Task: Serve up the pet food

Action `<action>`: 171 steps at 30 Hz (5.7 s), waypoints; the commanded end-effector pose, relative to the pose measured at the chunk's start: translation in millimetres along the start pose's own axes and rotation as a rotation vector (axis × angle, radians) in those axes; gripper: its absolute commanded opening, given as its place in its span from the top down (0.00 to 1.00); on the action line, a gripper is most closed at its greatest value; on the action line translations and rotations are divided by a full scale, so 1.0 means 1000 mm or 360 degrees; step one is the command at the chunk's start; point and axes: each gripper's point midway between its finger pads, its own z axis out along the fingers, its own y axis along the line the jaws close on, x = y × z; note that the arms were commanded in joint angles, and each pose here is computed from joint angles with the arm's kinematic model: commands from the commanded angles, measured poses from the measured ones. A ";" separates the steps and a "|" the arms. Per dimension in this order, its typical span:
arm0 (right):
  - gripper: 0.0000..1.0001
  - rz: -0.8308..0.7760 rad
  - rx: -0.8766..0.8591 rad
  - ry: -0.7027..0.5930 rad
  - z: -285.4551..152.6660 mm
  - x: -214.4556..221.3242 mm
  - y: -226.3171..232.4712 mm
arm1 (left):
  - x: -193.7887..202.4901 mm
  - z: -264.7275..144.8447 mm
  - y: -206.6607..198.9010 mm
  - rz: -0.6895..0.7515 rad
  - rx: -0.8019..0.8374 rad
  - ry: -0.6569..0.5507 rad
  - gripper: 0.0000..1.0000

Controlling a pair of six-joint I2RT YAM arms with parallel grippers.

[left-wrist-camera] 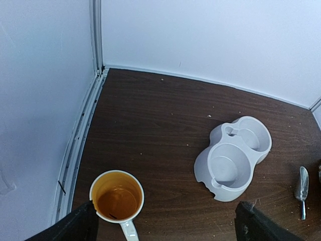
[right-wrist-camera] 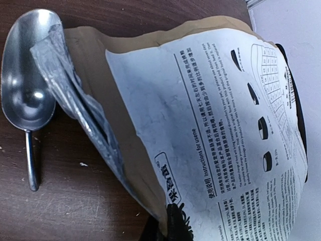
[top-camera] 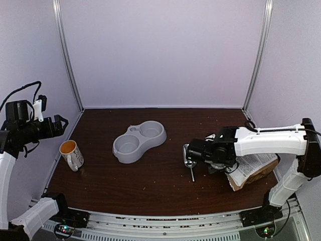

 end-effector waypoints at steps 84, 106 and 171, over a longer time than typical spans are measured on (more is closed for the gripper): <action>0.97 0.1165 -0.1687 -0.0683 -0.212 -0.206 -0.027 | -0.042 -0.053 -0.365 0.0209 0.1530 0.0090 0.05; 0.57 0.0757 -0.1309 -0.0710 -0.189 -0.181 -0.049 | -0.009 0.004 -0.399 0.0026 0.1411 0.0239 0.18; 0.73 0.0511 -0.0985 -0.0630 -0.162 -0.217 0.018 | -0.004 -0.001 -0.385 -0.0006 0.1398 0.0233 0.26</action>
